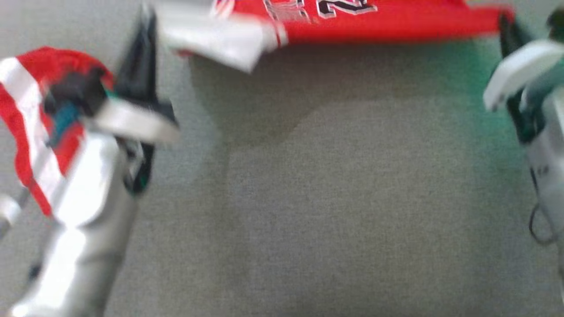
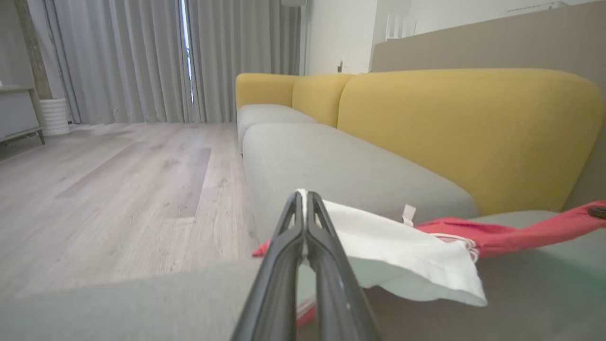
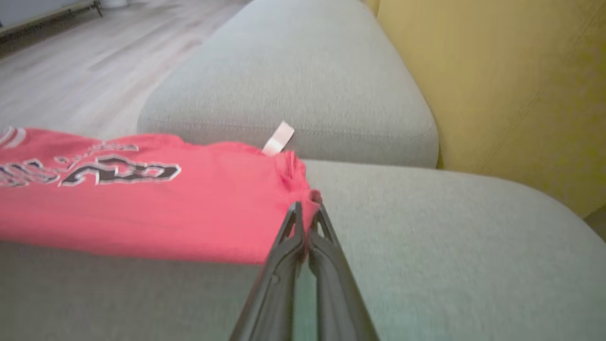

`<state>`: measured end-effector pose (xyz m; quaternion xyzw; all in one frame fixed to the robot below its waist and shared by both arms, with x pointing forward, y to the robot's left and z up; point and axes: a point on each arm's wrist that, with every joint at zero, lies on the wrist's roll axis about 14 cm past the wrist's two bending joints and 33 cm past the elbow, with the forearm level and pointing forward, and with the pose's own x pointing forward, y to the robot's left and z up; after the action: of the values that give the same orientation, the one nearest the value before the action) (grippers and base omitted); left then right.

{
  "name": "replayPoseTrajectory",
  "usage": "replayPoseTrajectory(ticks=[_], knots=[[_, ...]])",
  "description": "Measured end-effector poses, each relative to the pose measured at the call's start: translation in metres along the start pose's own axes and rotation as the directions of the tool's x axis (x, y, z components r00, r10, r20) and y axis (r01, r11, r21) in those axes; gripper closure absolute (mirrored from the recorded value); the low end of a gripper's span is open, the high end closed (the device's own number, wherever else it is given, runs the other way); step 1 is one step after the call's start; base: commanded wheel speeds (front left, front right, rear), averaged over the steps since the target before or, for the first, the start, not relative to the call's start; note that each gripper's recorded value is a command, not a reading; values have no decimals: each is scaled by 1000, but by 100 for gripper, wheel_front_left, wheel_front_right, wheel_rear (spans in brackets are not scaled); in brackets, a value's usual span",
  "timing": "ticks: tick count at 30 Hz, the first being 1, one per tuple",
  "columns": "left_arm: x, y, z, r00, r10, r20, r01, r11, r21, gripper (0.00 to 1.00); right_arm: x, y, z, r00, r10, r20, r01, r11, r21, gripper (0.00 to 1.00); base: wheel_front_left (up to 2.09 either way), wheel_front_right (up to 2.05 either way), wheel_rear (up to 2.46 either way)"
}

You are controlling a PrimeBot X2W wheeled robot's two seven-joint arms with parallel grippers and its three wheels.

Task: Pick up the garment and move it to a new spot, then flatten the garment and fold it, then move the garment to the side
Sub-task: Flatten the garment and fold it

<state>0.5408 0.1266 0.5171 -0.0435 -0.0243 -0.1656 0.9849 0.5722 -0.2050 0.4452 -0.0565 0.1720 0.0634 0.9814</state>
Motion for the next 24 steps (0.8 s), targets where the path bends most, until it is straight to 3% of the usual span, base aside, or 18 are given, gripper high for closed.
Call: replayPoseTrajectory(ticks=[4,15,24], knots=[[-40,-15,-21,998,-16,-57,14,999,-32,100,-26,5,-28,995,34,-99,-34,999,4,100,0,0,0],[-110,-61,-31,992,-67,-104,62,997,-52,100,-90,3,-60,973,98,-209,-87,994,63,100,0,0,0],[-150,-81,-17,996,-54,-74,50,997,-58,100,-139,6,-76,966,126,-226,-103,989,110,100,0,0,0]])
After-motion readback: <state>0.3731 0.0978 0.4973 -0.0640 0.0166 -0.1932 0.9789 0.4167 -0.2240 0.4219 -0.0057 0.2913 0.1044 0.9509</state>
